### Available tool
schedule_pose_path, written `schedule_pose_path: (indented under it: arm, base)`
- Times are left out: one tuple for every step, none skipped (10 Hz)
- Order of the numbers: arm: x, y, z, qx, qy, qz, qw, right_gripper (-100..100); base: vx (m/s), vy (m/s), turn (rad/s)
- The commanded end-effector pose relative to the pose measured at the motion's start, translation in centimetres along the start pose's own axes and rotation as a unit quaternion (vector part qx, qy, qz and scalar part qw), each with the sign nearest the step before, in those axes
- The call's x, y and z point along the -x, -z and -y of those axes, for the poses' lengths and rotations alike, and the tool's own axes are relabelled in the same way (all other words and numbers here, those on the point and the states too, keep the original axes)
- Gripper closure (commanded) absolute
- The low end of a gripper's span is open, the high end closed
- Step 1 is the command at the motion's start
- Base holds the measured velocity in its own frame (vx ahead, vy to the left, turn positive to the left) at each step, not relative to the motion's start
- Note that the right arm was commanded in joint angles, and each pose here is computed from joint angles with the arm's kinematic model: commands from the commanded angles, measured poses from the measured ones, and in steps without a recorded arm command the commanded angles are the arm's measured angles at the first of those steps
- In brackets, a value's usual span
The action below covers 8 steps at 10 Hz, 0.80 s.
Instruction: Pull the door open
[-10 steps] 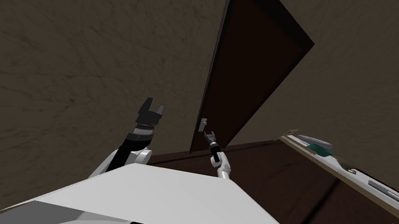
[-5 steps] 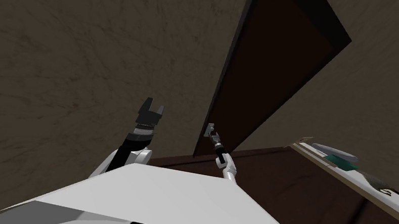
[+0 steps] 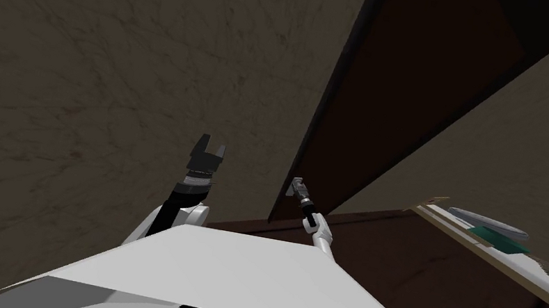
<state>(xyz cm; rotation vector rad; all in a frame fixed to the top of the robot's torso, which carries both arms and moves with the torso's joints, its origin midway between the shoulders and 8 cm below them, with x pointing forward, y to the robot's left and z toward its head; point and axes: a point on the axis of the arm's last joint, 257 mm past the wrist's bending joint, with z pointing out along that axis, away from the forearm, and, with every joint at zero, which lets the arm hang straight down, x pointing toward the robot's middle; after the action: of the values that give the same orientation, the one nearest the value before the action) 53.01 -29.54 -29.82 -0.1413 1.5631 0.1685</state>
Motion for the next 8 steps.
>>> schedule_pose_path:
  arm:
    - [-0.02,-0.02,-0.07,0.0,0.0,-0.001,1.0,100]
    - [-0.02,-0.02,-0.07,0.0,0.0,-0.001,1.0,100]
    - [-0.02,-0.02,-0.07,0.0,0.0,-0.001,1.0,100]
    - [-0.02,-0.02,-0.07,0.0,0.0,-0.001,1.0,100]
    - [-0.02,-0.02,-0.07,0.0,0.0,-0.001,1.0,100]
    - [-0.02,-0.02,-0.07,0.0,0.0,-0.001,1.0,100]
    - [0.12,-0.21,-0.25,-0.001,-0.027,0.003,0.9996,100]
    - [0.21,-0.32,-0.37,-0.001,-0.041,0.005,0.9991,100]
  base:
    - [-0.015,-0.008,-0.02]
    - [-0.028,-0.019,0.004]
    - [-0.02,-0.012,0.017]
    - [-0.01,-0.004,0.001]
    - [0.0,0.0,0.0]
    - [0.0,0.0,0.0]
    - [-0.052,-0.03,0.043]
    - [-0.094,-0.043,0.057]
